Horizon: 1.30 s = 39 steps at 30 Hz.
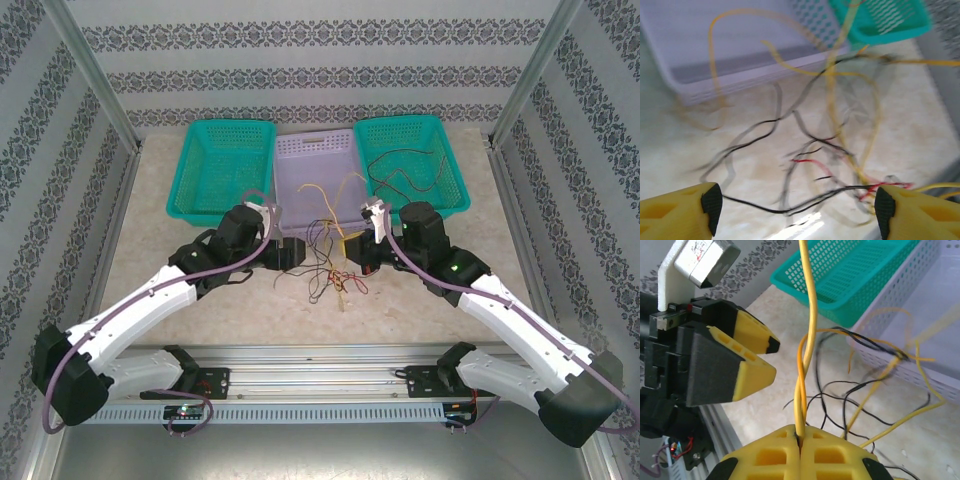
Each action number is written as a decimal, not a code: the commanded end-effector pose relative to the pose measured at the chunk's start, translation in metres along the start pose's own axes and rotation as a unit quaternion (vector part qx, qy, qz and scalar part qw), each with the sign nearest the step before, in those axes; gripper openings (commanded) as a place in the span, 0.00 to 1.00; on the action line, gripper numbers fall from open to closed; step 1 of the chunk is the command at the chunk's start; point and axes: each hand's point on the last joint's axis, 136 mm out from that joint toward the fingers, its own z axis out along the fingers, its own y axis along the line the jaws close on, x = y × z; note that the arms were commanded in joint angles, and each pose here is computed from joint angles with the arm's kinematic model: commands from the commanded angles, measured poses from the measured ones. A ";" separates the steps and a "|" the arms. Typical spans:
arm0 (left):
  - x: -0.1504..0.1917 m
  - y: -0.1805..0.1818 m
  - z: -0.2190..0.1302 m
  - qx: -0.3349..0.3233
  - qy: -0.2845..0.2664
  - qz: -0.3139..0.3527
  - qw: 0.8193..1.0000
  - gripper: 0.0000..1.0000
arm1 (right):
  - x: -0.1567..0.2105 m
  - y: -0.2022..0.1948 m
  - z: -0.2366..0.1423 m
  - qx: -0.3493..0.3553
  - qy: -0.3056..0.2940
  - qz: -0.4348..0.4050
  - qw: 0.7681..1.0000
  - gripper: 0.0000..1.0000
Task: Untangle the cables
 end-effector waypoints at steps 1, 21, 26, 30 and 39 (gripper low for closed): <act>-0.012 -0.048 -0.011 0.118 -0.028 0.002 0.993 0.83 | -0.008 0.010 0.001 -0.029 -0.017 -0.003 0.999 0.00; 0.039 -0.054 0.031 0.168 0.035 0.008 0.985 0.84 | -0.063 0.044 -0.026 -0.077 -0.113 0.002 0.991 0.00; 0.044 -0.046 0.042 0.155 0.040 0.000 0.987 0.84 | -0.067 0.061 -0.035 -0.115 -0.124 -0.005 0.986 0.00; 0.045 -0.044 0.048 0.147 0.044 -0.003 0.988 0.81 | -0.066 0.070 -0.041 -0.140 -0.132 -0.017 0.981 0.00; 0.048 -0.050 0.043 0.174 0.040 0.007 0.984 0.68 | -0.072 0.050 -0.041 -0.082 -0.139 0.005 0.987 0.00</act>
